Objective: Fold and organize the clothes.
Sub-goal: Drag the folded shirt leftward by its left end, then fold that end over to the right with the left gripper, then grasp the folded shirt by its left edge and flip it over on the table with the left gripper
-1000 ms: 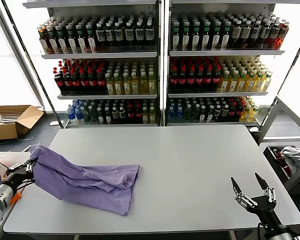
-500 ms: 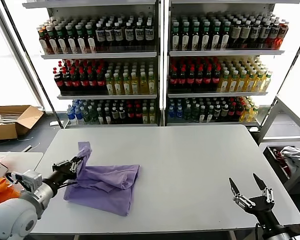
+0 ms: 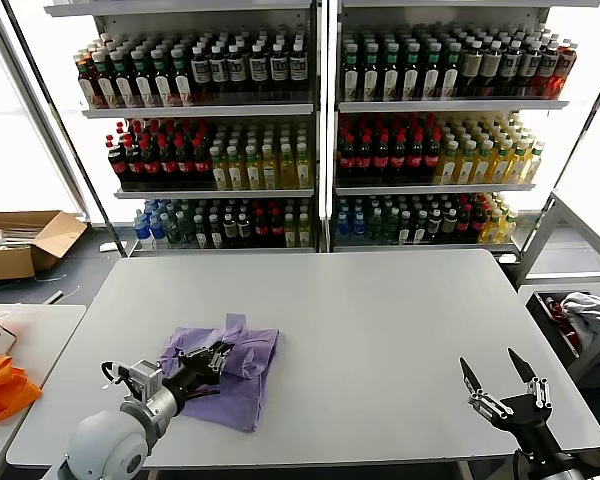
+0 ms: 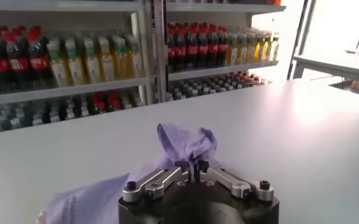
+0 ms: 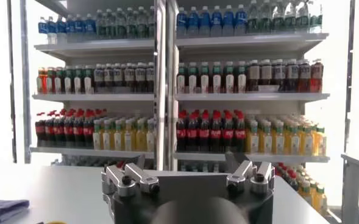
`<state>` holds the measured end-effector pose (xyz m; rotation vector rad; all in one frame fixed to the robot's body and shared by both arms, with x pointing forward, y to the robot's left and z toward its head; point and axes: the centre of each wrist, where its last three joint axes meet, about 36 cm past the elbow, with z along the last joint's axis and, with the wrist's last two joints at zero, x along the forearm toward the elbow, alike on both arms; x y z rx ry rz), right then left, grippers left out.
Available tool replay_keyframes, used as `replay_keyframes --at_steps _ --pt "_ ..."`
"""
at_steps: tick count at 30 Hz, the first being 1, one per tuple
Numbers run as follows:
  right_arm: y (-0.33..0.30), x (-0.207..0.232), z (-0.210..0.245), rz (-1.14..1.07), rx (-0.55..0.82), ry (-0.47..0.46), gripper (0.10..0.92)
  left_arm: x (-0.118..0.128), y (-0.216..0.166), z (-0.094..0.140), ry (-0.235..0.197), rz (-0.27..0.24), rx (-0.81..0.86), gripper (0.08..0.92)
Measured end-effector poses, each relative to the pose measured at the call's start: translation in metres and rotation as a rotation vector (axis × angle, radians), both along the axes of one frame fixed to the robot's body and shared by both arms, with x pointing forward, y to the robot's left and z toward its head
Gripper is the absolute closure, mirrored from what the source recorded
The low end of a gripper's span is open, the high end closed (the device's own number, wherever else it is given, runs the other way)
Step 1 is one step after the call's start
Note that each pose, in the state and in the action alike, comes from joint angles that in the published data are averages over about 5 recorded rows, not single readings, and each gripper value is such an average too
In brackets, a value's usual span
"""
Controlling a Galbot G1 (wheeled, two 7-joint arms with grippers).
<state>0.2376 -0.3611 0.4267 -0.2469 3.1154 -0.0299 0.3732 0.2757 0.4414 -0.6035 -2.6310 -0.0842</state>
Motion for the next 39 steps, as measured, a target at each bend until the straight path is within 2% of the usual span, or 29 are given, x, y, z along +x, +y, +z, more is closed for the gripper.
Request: replay_keyframes --at_steps 6,11,15,20,25,28,31,39 --pt "-0.002 0.001 -0.002 -0.004 -0.002 0.001 0.2 -0.001 -0.01 -0.013 0.043 -0.028 -0.015 0.633" --pt "0.0 0.003 -0.003 -0.001 0.004 -0.004 0.2 -0.008 -0.013 -0.011 0.055 -0.052 -0.025 0.485" --pt "0.0 0.002 -0.003 0.0 0.005 -0.004 0.2 -0.015 -0.011 0.002 0.046 -0.057 -0.036 0.373" --pt "0.0 0.001 -0.003 -0.001 0.004 -0.003 0.2 -0.021 -0.002 0.023 0.006 -0.042 -0.038 0.23" --pt "0.002 0.0 -0.005 0.005 0.006 0.001 0.2 -0.016 0.019 0.037 -0.036 0.027 -0.02 0.179" --pt "0.004 0.0 -0.006 0.007 0.008 0.002 0.2 -0.009 0.036 0.038 -0.041 0.085 -0.008 0.177" --pt "0.005 0.002 -0.006 0.008 0.008 0.003 0.2 -0.002 0.052 0.031 -0.026 0.145 -0.002 0.177" --pt "0.005 0.004 -0.004 0.011 0.001 0.006 0.2 0.012 0.078 -0.001 0.047 0.295 -0.037 0.177"
